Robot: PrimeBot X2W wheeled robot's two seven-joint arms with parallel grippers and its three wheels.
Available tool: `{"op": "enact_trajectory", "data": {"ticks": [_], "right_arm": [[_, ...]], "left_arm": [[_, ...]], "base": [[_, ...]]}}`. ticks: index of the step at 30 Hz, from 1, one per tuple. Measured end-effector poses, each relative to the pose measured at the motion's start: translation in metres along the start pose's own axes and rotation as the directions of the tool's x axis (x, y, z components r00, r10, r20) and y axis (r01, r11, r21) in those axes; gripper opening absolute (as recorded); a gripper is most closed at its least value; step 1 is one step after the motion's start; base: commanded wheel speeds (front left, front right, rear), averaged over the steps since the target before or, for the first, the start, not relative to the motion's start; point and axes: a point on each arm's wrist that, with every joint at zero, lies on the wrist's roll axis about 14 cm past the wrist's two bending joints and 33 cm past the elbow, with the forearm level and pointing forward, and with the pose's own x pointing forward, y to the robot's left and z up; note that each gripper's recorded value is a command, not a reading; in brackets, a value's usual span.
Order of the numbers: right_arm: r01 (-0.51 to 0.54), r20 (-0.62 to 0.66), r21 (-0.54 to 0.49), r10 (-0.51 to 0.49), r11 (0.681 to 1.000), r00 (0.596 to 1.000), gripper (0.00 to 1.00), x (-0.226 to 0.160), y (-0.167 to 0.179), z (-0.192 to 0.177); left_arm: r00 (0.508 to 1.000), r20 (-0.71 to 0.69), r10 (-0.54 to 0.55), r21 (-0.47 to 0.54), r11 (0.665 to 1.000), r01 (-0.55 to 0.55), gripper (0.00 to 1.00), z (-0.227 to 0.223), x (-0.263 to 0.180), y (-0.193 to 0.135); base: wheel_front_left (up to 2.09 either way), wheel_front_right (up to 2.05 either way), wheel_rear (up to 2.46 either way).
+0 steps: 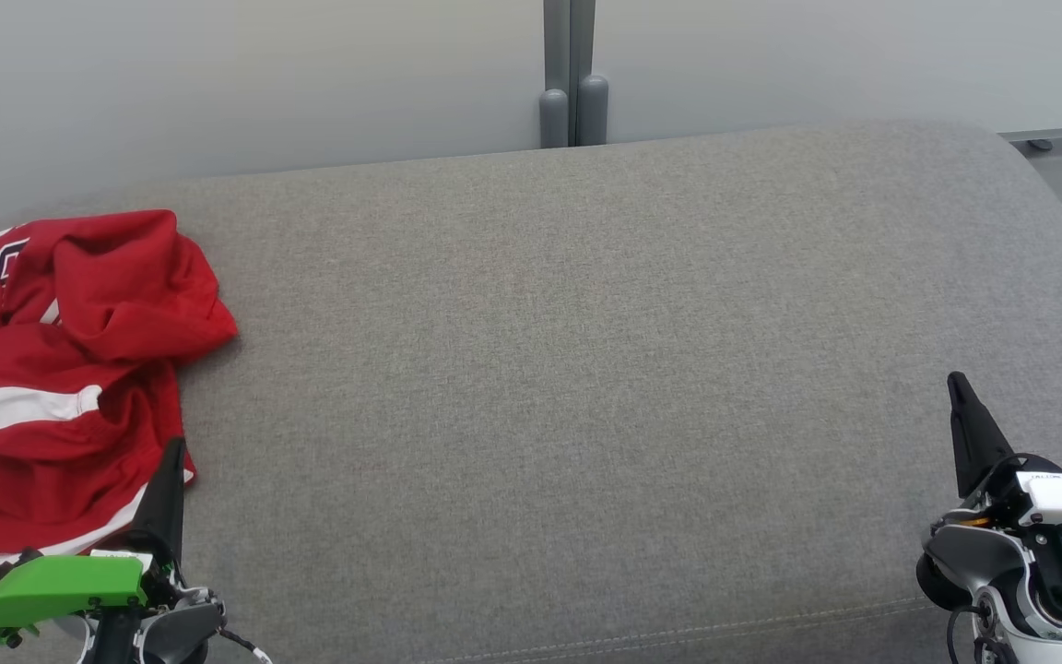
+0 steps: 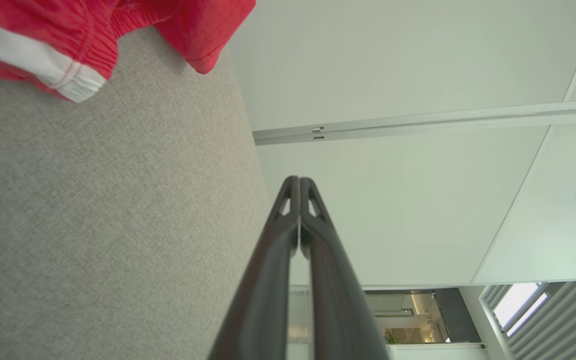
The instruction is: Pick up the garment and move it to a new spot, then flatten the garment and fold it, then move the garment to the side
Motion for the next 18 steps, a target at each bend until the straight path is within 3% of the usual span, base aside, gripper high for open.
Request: {"op": "enact_trajectory", "data": {"ticks": [18], "right_arm": [[0.000, 0.000, 0.000, 0.000, 1.000, 1.000, 0.00, 0.0000, 0.0000, 0.0001]], "left_arm": [[1.000, 0.000, 0.000, 0.000, 1.000, 0.000, 0.00, 0.0000, 0.0000, 0.0000]], "base": [[0.00, 0.00, 0.00]]}}
